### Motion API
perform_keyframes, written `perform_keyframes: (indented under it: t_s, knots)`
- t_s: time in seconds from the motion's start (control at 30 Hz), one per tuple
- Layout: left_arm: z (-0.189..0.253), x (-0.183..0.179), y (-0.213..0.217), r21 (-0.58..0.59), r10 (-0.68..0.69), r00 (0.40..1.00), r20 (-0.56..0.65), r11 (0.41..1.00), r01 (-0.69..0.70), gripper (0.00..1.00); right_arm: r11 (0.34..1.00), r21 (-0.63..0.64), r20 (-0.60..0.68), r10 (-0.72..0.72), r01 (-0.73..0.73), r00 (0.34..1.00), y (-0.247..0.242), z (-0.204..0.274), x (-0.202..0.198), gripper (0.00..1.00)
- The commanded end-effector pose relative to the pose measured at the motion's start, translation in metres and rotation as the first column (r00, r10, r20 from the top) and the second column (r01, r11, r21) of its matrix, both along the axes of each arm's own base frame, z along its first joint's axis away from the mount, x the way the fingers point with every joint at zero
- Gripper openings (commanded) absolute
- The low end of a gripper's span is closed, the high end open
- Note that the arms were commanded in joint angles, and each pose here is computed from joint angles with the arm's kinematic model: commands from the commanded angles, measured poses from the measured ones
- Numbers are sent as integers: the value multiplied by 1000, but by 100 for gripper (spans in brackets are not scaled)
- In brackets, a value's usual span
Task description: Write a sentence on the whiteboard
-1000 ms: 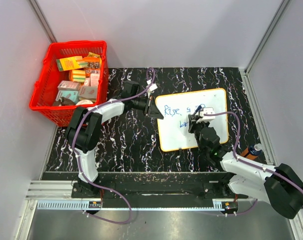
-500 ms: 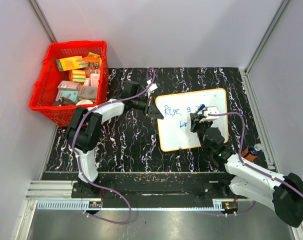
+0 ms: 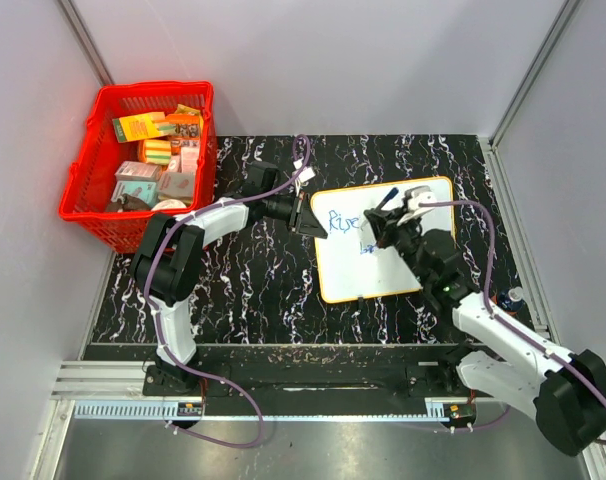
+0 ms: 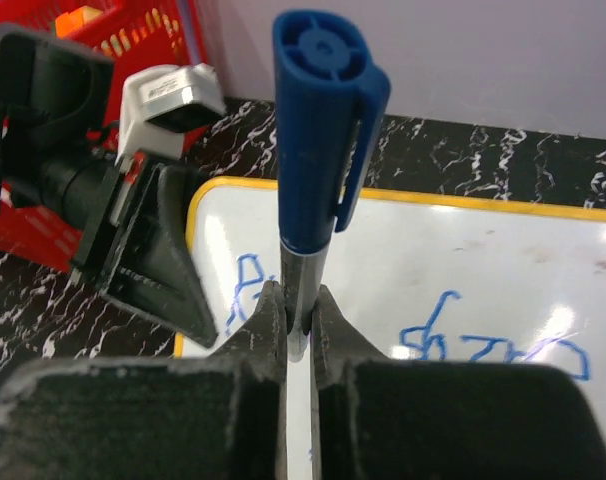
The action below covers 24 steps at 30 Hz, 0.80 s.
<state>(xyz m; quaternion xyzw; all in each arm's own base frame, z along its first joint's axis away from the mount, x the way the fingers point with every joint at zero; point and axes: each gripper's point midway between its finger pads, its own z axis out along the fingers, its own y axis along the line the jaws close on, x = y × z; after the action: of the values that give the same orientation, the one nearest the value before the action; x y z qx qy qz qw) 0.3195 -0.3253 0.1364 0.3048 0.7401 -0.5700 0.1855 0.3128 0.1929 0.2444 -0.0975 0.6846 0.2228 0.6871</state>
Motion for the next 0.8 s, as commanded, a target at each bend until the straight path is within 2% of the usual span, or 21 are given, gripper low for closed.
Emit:
perform_keyframes:
  t_s: [0.0,0.07,0.2,0.23,0.33,0.57,0.6,0.67,0.77]
  knots:
    - [-52,-7,-2,129,-31,993,117,991,16,0,977,131,29,166,-169,986,-1,41,0,0]
    - [-52,-7,-2,128,-31,992,118,992,16,0,961,166,32,219,-221,975,-6,45,-2,0]
    - [-52,-7,-2,127,-32,993,118,992,17,0,933,308,28,190,-189,981,-48,49,4,0]
    - [-51,-7,-2,127,-32,992,119,992,16,0,921,332,10,215,-207,976,-51,38,0,0]
    - [-51,-8,-2,127,-32,992,119,992,16,0,904,398,5,168,-156,986,-71,27,-2,0]
    - [-52,-7,-2,127,-32,992,121,992,17,0,933,352,62,54,-73,997,-90,7,-25,0]
    - [-52,-7,-2,128,-32,992,120,992,17,0,942,327,104,41,-73,994,-92,13,-32,0]
    - [-53,-6,-2,129,-30,992,120,992,14,0,946,321,76,14,-38,997,-96,0,-36,0]
    - [-54,-6,-2,130,-29,993,118,991,14,0,955,289,68,40,-59,997,-92,-7,-44,0]
